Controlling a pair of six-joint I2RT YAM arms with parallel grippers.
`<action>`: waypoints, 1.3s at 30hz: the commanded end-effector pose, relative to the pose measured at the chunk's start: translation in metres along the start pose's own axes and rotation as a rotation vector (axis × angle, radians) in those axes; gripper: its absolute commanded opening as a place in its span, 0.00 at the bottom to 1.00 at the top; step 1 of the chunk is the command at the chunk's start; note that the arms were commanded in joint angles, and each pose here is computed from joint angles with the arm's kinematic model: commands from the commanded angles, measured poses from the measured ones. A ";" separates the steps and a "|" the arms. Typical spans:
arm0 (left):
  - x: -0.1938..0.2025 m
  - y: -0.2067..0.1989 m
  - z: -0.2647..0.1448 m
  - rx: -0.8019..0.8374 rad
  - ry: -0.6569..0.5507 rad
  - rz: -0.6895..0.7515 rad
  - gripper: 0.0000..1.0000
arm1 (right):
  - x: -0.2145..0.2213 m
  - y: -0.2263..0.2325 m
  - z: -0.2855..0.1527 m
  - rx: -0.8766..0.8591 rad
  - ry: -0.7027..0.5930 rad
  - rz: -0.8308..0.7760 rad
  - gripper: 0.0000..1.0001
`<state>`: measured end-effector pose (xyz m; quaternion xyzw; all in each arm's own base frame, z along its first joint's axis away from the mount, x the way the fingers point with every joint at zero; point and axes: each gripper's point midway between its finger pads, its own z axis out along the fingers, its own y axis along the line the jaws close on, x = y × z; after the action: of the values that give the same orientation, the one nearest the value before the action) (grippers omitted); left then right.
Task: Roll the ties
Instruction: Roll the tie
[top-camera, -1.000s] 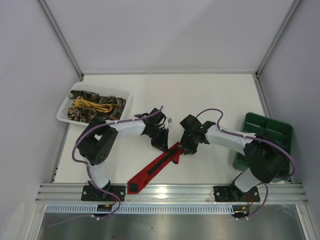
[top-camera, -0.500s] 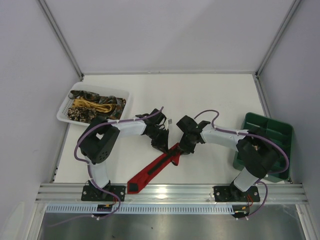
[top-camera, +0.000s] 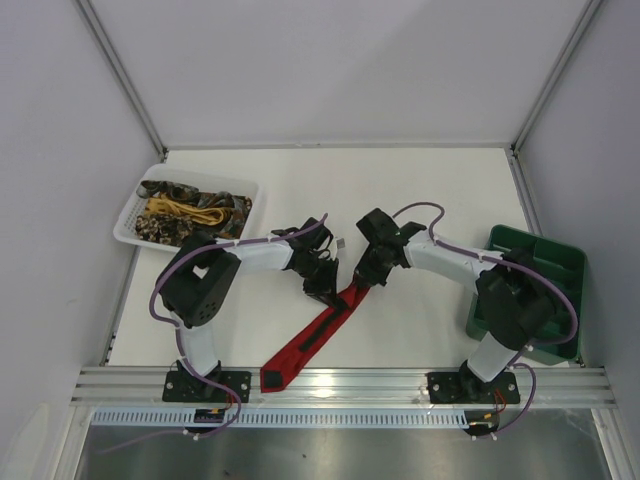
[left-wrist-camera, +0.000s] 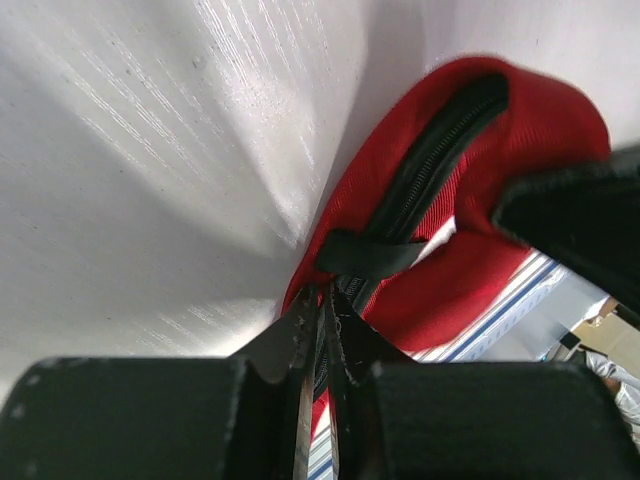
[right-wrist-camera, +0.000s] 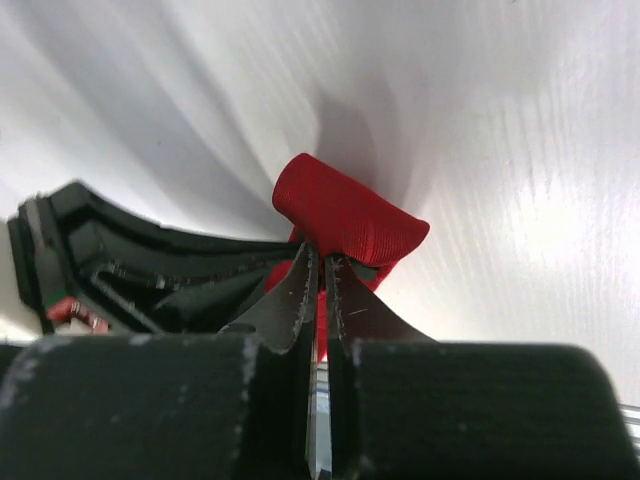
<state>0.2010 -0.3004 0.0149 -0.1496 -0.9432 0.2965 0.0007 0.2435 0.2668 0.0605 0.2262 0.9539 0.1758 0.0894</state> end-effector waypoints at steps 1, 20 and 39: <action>0.000 0.003 0.004 -0.019 0.008 0.024 0.11 | -0.008 -0.006 0.006 0.060 -0.008 0.005 0.00; -0.023 -0.042 -0.038 0.074 -0.095 0.066 0.29 | -0.007 -0.023 0.036 0.116 0.001 0.003 0.00; -0.027 -0.043 -0.008 0.143 -0.079 -0.026 0.17 | -0.009 -0.015 0.026 0.043 0.041 -0.006 0.03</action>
<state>0.2170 -0.3330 0.0500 -0.1270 -0.9230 0.3625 -0.0241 0.2490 0.2577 0.0259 0.2291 0.9608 0.1448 0.0584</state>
